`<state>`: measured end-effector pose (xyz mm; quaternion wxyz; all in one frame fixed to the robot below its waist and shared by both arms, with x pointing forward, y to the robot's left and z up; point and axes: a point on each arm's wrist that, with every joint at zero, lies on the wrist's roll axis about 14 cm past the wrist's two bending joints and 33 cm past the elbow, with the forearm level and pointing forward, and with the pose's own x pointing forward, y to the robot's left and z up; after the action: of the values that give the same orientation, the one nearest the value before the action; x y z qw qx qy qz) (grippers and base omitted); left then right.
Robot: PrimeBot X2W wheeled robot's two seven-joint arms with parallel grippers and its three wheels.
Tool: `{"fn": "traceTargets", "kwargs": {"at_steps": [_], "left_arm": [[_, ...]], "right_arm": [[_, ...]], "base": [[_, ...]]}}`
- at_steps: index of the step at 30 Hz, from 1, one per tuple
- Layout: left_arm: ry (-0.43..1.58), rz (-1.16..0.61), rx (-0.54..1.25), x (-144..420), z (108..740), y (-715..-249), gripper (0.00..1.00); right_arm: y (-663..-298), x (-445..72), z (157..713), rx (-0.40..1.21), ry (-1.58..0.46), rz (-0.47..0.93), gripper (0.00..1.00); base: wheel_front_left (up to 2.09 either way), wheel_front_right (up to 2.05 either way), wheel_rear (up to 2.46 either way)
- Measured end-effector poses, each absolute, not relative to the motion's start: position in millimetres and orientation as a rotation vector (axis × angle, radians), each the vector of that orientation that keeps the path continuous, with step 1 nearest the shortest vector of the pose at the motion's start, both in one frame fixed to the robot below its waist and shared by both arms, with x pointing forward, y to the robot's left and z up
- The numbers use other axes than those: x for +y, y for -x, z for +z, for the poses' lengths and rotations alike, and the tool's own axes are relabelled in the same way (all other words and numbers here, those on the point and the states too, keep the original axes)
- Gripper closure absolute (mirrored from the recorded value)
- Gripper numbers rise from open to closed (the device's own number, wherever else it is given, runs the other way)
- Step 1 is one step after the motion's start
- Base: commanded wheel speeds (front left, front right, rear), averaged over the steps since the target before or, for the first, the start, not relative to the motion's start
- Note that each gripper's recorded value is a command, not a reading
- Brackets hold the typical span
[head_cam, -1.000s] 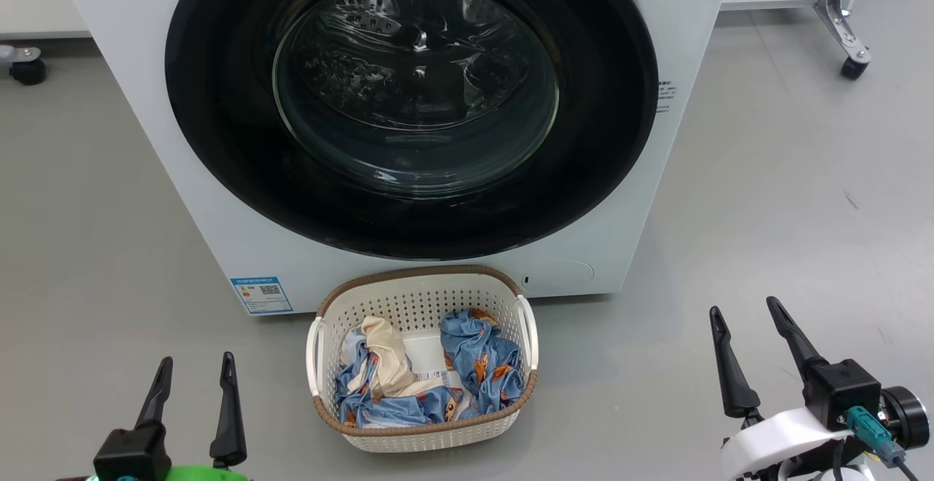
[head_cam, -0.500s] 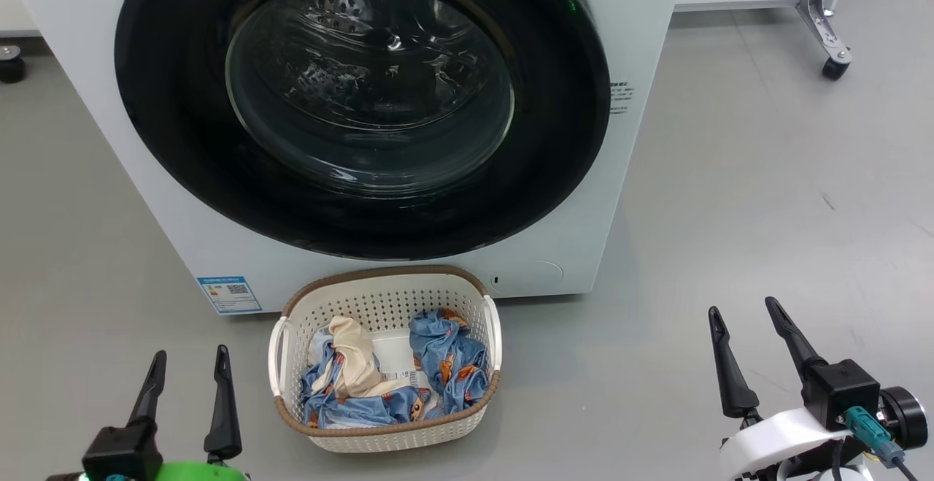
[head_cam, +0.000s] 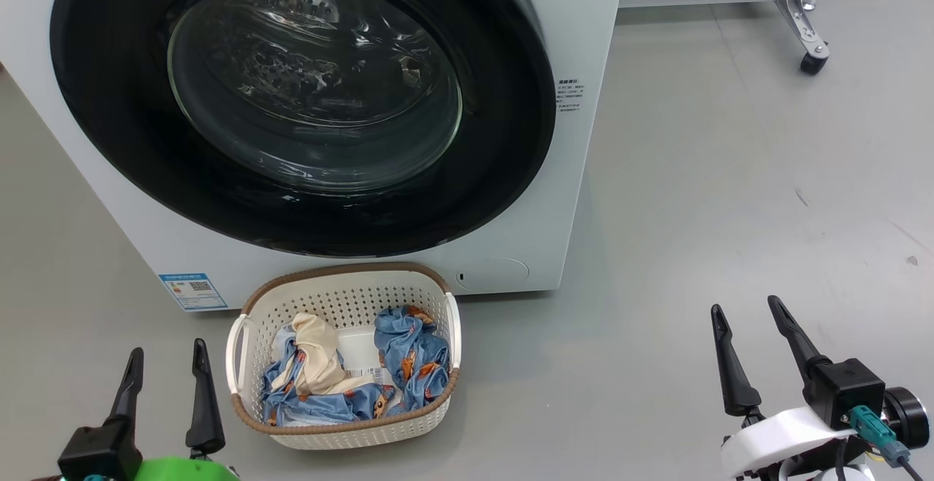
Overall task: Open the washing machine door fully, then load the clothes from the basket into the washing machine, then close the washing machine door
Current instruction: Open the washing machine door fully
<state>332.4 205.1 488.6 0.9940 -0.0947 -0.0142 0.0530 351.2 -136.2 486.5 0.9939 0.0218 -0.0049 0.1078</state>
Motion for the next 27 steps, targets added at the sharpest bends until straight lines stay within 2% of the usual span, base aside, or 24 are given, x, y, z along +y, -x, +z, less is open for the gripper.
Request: {"fn": "traceTargets", "kwargs": {"at_steps": [18,19,20,21,25,27], "left_arm": [[0.205,0.107,-0.025,204.5,487.5,-333.7,0.0],[0.206,0.107,-0.025,204.5,487.5,-333.6,0.0],[0.21,0.108,-0.025,204.6,487.4,-333.5,0.0],[0.212,0.108,-0.025,204.8,487.3,-333.3,0.0],[0.212,0.11,-0.025,205.4,487.3,-332.6,0.0],[0.213,0.113,-0.025,206.0,487.1,-331.9,0.0]], "right_arm": [[-353.7,-145.9,491.4,-0.026,-0.064,0.179,0.0],[-353.8,-145.7,491.8,-0.027,-0.064,0.18,0.5],[-353.8,-145.1,491.8,-0.027,-0.067,0.181,0.82],[-353.7,-143.9,491.6,-0.027,-0.067,0.185,1.0],[-354.0,-141.6,491.9,-0.027,-0.077,0.189,1.0],[-355.3,-147.3,495.0,-0.038,-0.168,0.146,1.0]], "base": [[0.17,0.17,-0.35],[0.0,0.0,0.0],[0.0,0.0,0.0],[0.0,0.0,0.0],[0.0,0.0,0.0],[0.0,0.0,0.0]]}}
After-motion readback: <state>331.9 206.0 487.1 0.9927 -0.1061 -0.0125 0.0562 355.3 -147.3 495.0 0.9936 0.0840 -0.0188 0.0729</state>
